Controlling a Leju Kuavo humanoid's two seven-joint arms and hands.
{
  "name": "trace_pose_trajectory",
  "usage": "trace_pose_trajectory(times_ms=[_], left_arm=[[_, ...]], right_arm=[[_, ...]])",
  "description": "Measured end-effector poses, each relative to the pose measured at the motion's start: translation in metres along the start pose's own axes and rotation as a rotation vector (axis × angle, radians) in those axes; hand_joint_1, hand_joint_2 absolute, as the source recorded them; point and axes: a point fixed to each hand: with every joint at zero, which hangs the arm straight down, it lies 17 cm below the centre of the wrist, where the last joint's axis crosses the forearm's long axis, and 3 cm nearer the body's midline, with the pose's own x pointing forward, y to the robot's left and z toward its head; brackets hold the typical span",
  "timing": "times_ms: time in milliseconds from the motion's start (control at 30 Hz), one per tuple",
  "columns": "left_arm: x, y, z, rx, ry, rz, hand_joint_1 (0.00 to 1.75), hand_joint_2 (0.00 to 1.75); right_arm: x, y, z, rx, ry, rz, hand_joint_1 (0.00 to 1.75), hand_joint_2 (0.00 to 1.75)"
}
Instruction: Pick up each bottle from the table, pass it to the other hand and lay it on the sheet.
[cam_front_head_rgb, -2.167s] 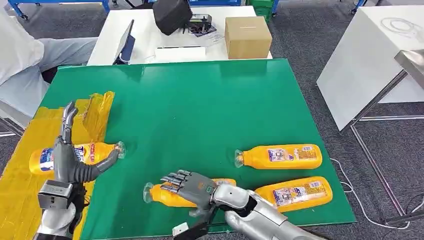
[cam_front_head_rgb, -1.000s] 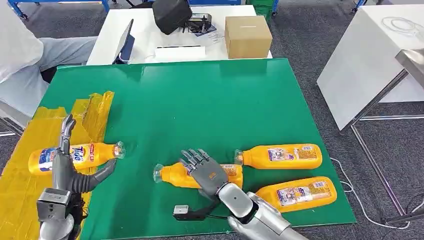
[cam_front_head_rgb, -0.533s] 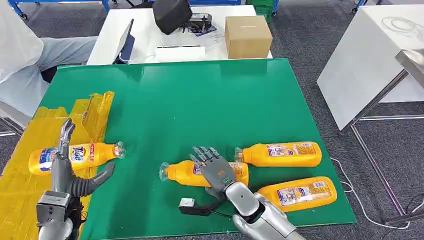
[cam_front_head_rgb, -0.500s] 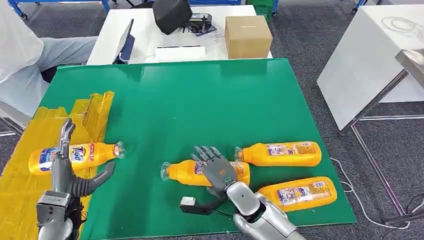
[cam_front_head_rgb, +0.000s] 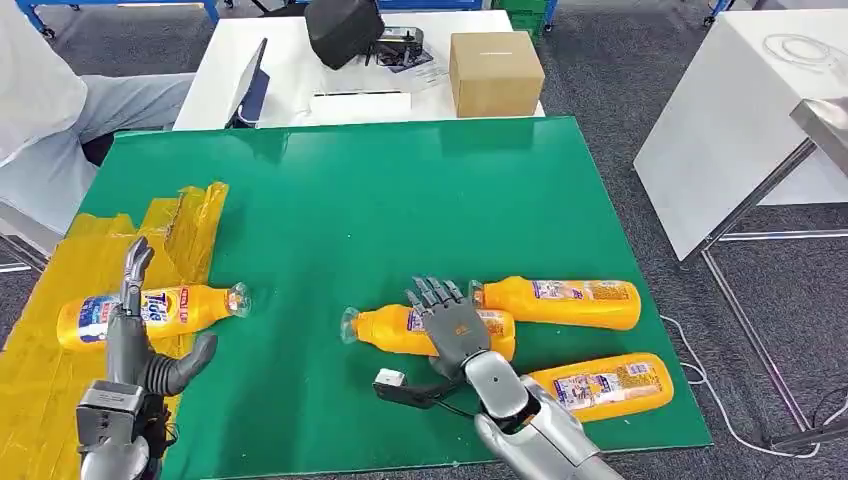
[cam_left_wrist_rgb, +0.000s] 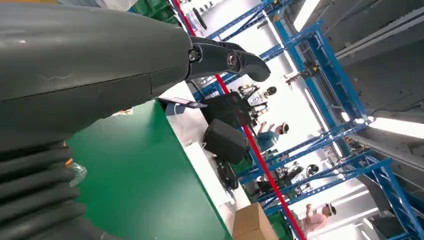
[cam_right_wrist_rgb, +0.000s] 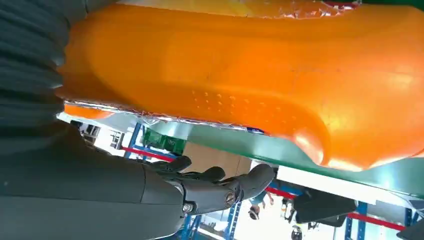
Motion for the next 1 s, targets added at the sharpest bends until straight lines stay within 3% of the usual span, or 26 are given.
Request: trace_pose_trajectory(times_ms=[33, 67, 333, 367, 400, 500, 533, 567, 1000], left_arm=[[0.000, 0.000, 0.000, 0.001, 0.000, 0.000, 0.00, 0.00], [0.000, 0.000, 0.000, 0.001, 0.001, -0.001, 0.00, 0.00], [0.000, -0.001, 0.000, 0.005, 0.004, 0.009, 0.00, 0.00], [0.000, -0.002, 0.000, 0.006, 0.004, 0.010, 0.00, 0.00], [0.000, -0.002, 0.000, 0.006, 0.004, 0.010, 0.00, 0.00], [0.000, -0.002, 0.000, 0.006, 0.004, 0.011, 0.00, 0.00], [0.000, -0.002, -0.001, 0.005, 0.004, 0.012, 0.00, 0.00], [0.000, -0.002, -0.001, 0.006, 0.004, 0.014, 0.00, 0.00], [0.000, 0.001, -0.008, 0.036, -0.004, 0.013, 0.00, 0.00]], right_arm=[[0.000, 0.000, 0.000, 0.001, 0.001, 0.000, 0.03, 1.75], [-0.001, 0.000, 0.000, 0.001, 0.003, -0.001, 0.40, 1.75], [-0.006, 0.016, 0.001, 0.064, -0.002, -0.015, 0.40, 1.75], [-0.007, 0.016, 0.001, 0.066, -0.001, -0.015, 1.38, 1.75], [-0.007, 0.016, 0.000, 0.068, 0.001, -0.015, 1.75, 1.75], [-0.007, 0.020, 0.000, 0.083, -0.007, -0.024, 1.75, 1.75], [-0.004, 0.023, 0.001, 0.097, -0.024, -0.035, 1.66, 1.75], [-0.003, 0.026, 0.001, 0.108, -0.036, -0.046, 1.75, 1.75], [-0.003, 0.030, -0.007, 0.149, -0.118, -0.181, 1.75, 1.75]])
